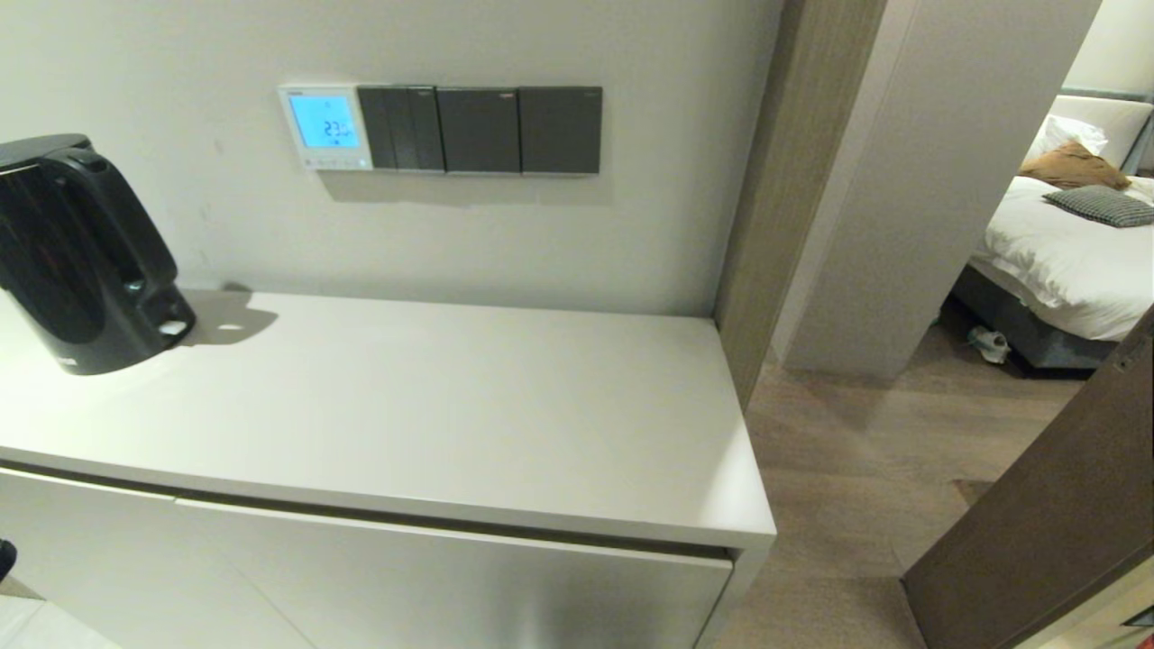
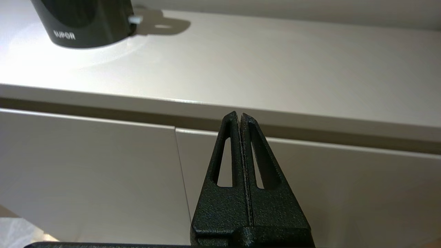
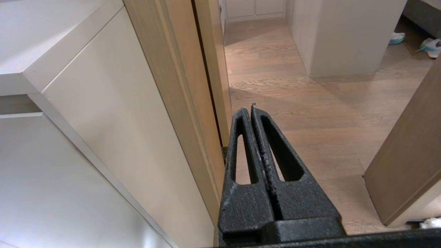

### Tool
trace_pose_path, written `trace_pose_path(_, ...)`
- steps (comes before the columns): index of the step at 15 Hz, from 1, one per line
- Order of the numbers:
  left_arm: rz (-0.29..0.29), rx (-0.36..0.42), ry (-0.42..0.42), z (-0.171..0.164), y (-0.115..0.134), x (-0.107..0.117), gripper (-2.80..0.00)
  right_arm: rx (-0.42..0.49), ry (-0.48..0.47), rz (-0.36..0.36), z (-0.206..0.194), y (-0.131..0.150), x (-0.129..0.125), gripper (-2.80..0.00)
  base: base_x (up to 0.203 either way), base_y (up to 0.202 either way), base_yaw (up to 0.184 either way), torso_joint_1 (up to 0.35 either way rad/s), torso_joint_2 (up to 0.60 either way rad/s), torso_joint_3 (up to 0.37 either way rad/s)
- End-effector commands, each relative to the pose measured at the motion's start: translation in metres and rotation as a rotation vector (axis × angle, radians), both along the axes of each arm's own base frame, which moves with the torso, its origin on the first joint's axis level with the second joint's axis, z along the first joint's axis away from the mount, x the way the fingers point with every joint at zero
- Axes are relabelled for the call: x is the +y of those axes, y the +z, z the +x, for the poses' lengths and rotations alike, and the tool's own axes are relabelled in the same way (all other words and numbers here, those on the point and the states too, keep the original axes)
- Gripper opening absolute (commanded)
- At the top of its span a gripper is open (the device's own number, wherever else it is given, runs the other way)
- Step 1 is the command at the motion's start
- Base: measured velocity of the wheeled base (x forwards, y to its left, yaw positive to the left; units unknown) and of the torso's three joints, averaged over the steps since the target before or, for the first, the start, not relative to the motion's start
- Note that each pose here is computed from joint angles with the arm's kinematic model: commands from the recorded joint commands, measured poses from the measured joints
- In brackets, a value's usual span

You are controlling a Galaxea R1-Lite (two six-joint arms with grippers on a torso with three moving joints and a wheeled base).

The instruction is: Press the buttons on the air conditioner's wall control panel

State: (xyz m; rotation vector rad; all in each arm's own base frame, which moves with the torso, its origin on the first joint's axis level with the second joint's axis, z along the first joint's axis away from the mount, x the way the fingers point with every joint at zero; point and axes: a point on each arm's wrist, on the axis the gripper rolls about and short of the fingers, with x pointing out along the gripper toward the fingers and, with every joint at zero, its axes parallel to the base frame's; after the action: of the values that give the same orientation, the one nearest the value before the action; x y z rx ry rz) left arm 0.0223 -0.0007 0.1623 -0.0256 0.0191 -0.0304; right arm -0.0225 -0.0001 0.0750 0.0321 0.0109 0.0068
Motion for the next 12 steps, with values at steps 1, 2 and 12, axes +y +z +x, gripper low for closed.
trace_pose_path(1,0.000,0.028,0.000,-0.001,-0.013,0.000,-2.80,0.003,0.001,0.000,0.000,0.000,0.000,-2.80,0.000,0.000,0.000,0.000,0.00,0.000)
trace_pose_path(2,0.000,0.042,-0.001,-0.002,-0.019,0.000,-2.80,0.002,0.001,0.000,0.000,0.000,0.000,-2.80,0.000,0.000,0.000,0.000,0.00,0.000)
trace_pose_path(12,0.027,0.068,0.018,-0.019,-0.063,0.000,-2.80,0.002,0.001,0.000,0.000,0.000,0.000,-2.80,0.000,0.000,0.000,0.000,0.00,0.000)
